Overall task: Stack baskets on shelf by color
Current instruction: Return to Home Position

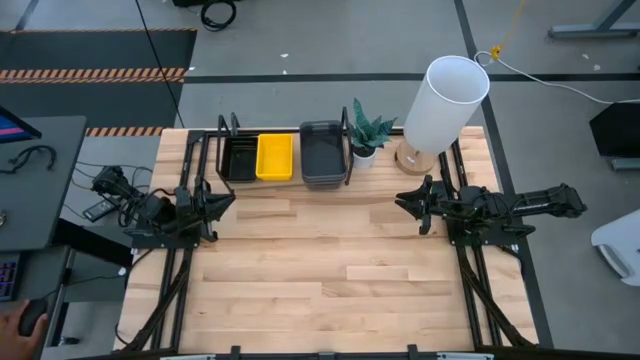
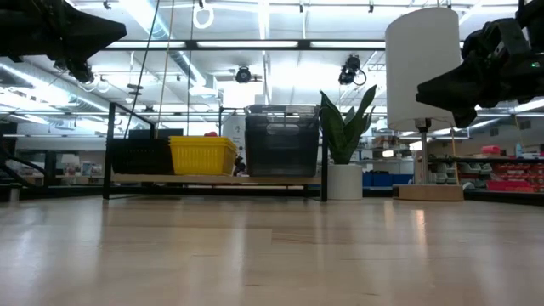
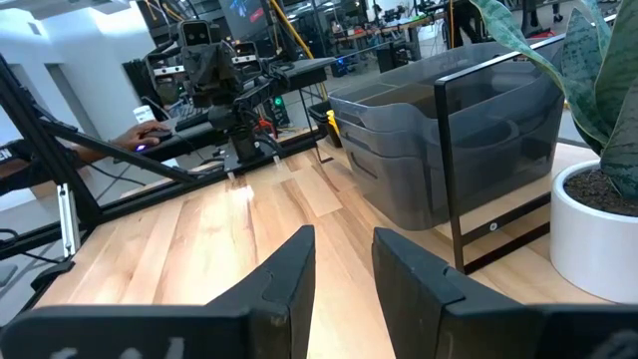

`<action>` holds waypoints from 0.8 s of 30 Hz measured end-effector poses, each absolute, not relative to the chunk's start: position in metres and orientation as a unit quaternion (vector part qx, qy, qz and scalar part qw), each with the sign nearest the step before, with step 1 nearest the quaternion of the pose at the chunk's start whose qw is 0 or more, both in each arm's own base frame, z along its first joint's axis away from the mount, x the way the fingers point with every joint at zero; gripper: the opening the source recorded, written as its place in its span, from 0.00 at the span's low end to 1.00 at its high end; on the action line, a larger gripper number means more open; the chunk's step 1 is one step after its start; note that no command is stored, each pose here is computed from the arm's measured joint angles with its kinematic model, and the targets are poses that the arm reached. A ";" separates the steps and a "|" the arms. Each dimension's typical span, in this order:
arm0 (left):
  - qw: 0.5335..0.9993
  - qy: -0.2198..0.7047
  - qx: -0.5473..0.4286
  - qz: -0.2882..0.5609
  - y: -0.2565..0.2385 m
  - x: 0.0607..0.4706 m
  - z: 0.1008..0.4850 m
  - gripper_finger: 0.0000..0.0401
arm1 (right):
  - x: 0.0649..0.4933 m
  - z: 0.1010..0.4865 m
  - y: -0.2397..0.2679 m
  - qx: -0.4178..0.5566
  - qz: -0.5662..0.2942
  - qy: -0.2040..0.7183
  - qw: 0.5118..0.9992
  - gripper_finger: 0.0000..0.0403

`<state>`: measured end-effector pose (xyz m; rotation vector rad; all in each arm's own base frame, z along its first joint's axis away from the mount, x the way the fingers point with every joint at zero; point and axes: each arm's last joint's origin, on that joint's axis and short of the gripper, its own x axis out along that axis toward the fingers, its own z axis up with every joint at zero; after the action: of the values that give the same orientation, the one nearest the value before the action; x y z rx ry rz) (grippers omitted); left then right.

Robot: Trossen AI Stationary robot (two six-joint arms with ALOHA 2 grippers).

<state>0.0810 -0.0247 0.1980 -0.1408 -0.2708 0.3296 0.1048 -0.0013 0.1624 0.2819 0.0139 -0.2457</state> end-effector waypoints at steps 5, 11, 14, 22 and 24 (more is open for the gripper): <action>0.975 -0.134 -0.070 0.164 -0.025 0.081 0.198 0.07 | 0.105 0.162 -0.001 0.140 -0.122 0.007 0.983 0.27; 0.975 -0.134 -0.070 0.164 -0.025 0.081 0.198 0.09 | 0.105 0.162 -0.001 0.140 -0.122 0.007 0.983 0.27; 0.975 -0.134 -0.070 0.164 -0.025 0.081 0.198 0.10 | 0.105 0.162 -0.001 0.140 -0.122 0.007 0.983 0.27; 0.975 -0.134 -0.070 0.164 -0.025 0.081 0.198 0.07 | 0.105 0.162 -0.001 0.140 -0.122 0.007 0.983 0.27; 0.975 -0.134 -0.070 0.164 -0.025 0.081 0.198 0.07 | 0.105 0.162 -0.001 0.140 -0.122 0.007 0.983 0.27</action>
<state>0.0810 -0.0247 0.1980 -0.1409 -0.2709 0.3299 0.1048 -0.0013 0.1624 0.2820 0.0141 -0.2458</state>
